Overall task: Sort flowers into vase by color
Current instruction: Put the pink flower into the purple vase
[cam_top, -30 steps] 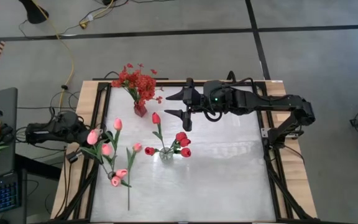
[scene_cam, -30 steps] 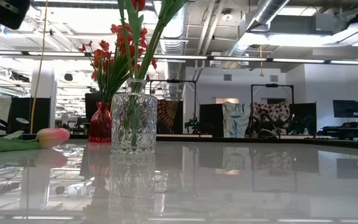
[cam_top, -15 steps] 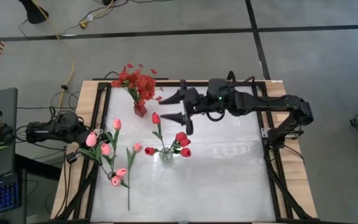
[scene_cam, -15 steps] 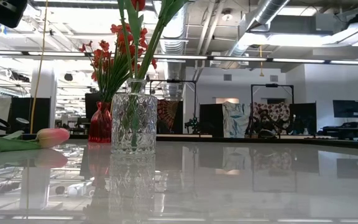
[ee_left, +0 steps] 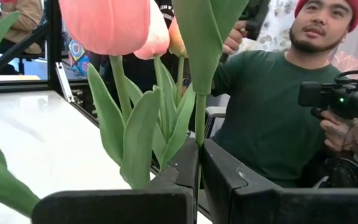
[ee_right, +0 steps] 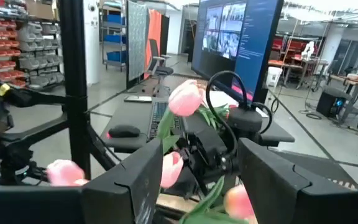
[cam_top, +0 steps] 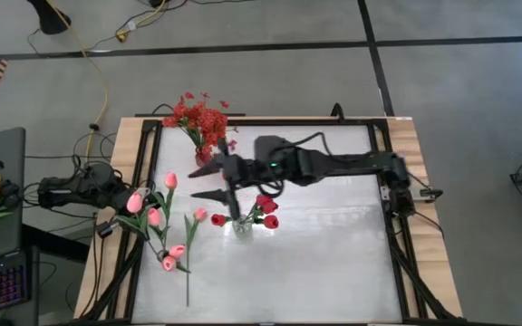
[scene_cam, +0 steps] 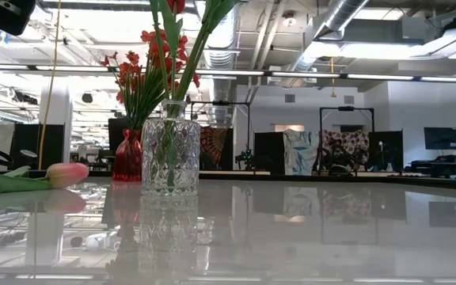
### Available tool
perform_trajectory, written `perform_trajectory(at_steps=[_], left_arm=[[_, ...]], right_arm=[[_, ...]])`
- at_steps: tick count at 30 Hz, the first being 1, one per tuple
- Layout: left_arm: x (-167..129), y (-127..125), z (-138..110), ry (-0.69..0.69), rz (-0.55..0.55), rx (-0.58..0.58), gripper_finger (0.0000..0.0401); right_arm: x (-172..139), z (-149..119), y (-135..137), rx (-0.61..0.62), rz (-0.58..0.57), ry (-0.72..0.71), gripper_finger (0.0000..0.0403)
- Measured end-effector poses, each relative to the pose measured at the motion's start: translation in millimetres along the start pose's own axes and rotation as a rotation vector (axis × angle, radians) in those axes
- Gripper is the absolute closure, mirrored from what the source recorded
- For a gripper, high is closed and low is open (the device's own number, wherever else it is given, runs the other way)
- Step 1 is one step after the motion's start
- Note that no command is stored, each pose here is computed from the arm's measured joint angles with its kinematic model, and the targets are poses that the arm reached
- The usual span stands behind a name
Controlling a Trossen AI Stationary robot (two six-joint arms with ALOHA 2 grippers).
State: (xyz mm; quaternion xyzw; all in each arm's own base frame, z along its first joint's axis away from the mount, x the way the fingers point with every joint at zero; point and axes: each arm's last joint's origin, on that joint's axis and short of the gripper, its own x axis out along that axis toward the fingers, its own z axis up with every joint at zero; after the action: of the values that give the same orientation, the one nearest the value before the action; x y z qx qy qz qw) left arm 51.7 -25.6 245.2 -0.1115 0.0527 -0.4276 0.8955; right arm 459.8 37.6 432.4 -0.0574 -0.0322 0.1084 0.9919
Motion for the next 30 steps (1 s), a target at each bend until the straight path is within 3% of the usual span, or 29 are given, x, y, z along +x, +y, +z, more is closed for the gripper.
perform_trajectory(at_steps=[6, 16, 23, 30], left_arm=[[0, 0, 0, 0.000, 0.000, -0.001, 0.0401], [0, 0, 0, 0.003, -0.006, -0.009, 0.0401], [0, 0, 0, 0.001, -0.002, -0.005, 0.0401], [0, -1, 0, 0.006, -0.030, -0.004, 0.0401]], right_arm=[[32, -3, -10, -0.008, -0.004, -0.003, 0.0164], [46, -22, -3, 0.008, 0.056, -0.017, 0.0125], [51, -26, 32, -0.109, 0.130, 0.012, 0.0120], [52, -23, 63, -0.138, 0.170, 0.020, 0.0120]])
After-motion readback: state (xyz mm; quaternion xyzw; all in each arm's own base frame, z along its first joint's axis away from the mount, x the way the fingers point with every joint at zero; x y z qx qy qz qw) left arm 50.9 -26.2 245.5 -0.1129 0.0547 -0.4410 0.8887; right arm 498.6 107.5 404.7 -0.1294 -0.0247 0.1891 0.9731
